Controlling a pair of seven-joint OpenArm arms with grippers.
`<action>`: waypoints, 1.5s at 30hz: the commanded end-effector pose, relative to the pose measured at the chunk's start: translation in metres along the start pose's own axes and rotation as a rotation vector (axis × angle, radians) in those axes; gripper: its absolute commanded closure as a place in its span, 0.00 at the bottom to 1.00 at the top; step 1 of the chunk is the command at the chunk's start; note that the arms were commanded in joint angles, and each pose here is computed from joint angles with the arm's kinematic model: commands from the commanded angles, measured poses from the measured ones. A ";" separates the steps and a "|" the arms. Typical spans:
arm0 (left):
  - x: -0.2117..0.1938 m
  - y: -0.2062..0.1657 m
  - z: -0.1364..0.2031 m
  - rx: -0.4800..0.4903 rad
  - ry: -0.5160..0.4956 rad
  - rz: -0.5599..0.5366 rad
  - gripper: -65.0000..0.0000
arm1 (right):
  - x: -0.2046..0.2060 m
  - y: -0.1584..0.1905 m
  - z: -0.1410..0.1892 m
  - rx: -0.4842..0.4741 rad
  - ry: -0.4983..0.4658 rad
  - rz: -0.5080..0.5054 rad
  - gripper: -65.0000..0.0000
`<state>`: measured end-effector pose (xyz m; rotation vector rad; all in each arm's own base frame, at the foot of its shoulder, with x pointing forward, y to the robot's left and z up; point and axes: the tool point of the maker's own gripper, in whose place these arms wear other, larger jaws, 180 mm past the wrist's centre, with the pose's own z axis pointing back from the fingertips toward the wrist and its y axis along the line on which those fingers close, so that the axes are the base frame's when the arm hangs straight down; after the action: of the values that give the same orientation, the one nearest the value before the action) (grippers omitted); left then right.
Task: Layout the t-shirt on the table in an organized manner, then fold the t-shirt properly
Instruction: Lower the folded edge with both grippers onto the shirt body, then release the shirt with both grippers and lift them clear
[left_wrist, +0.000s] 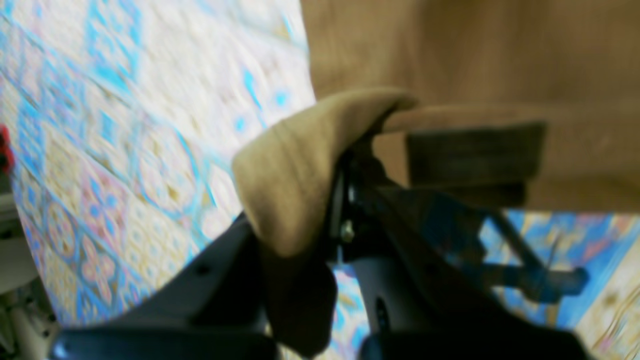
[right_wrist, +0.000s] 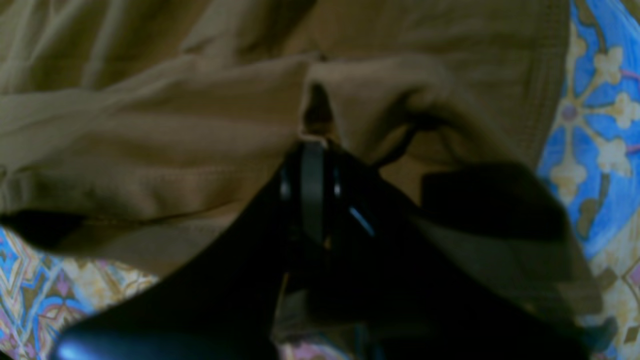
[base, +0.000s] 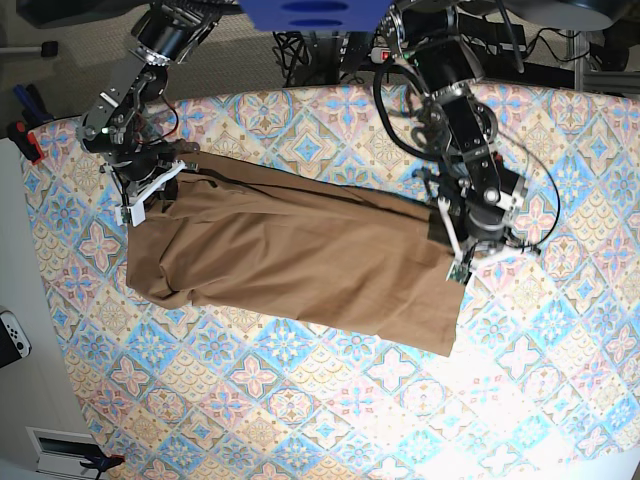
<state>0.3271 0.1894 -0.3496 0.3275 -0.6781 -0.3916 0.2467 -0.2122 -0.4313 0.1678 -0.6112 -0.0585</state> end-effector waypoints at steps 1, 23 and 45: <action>0.011 0.008 0.003 0.025 -0.025 0.009 1.00 | -0.011 0.003 -0.005 -0.001 0.056 0.001 1.00; -0.025 0.026 -0.028 -0.003 0.158 0.104 1.00 | -0.010 -0.011 -0.002 -0.025 0.064 0.021 1.00; -0.027 0.026 -0.021 0.007 0.143 0.114 0.52 | 0.059 -0.017 0.048 -0.131 -0.146 0.141 0.60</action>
<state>0.3158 0.2253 -0.3855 0.2971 -0.4994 -0.2648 0.2580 -0.2386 -0.3759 0.0027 -0.7064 0.0193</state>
